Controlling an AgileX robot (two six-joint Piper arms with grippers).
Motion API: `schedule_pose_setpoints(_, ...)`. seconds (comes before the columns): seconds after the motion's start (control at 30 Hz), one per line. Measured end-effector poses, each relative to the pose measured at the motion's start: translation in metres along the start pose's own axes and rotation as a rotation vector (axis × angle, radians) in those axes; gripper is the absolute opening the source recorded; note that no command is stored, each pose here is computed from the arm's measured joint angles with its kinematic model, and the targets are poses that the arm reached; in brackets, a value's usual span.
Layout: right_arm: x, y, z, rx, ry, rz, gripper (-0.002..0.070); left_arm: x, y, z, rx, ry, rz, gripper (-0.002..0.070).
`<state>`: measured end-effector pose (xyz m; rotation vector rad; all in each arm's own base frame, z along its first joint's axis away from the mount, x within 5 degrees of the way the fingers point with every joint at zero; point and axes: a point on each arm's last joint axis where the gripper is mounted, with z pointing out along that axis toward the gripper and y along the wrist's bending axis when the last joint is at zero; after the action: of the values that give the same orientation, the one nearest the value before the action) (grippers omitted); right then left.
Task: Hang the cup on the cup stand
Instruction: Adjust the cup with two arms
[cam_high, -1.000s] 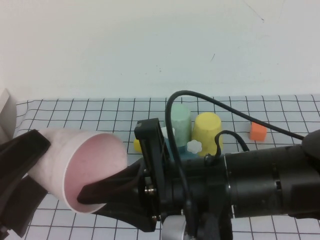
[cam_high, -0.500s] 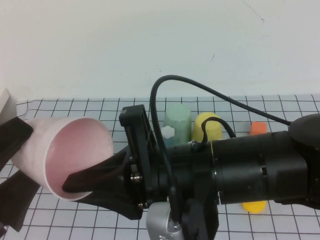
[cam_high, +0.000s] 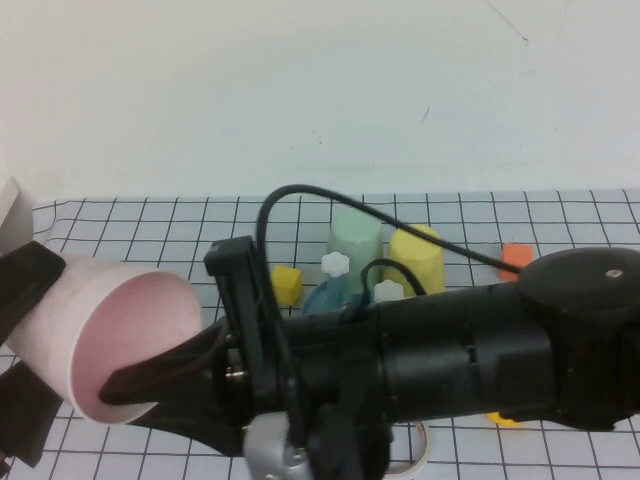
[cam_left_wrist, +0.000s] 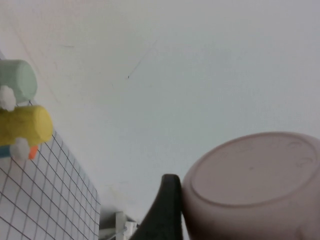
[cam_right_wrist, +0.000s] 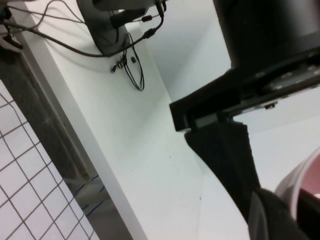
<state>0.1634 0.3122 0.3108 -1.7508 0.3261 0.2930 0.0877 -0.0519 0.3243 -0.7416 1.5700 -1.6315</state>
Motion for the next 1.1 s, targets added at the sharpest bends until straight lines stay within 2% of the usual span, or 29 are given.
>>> schedule_pose_setpoints(0.27,-0.001,0.005,0.011,-0.012,0.036,0.014,0.0054,-0.003,0.002,0.001,-0.014,-0.023,0.074,0.0693)
schedule_pose_setpoints(0.43,-0.001,0.006,0.012,-0.014,0.04,0.012,0.0056,-0.003,0.003,0.001,-0.013,-0.023,0.079,0.0658)
schedule_pose_setpoints(1.1,0.0,0.007,0.013,-0.018,0.07,0.008,0.0067,-0.003,0.003,0.001,-0.014,-0.028,0.092,0.0658)
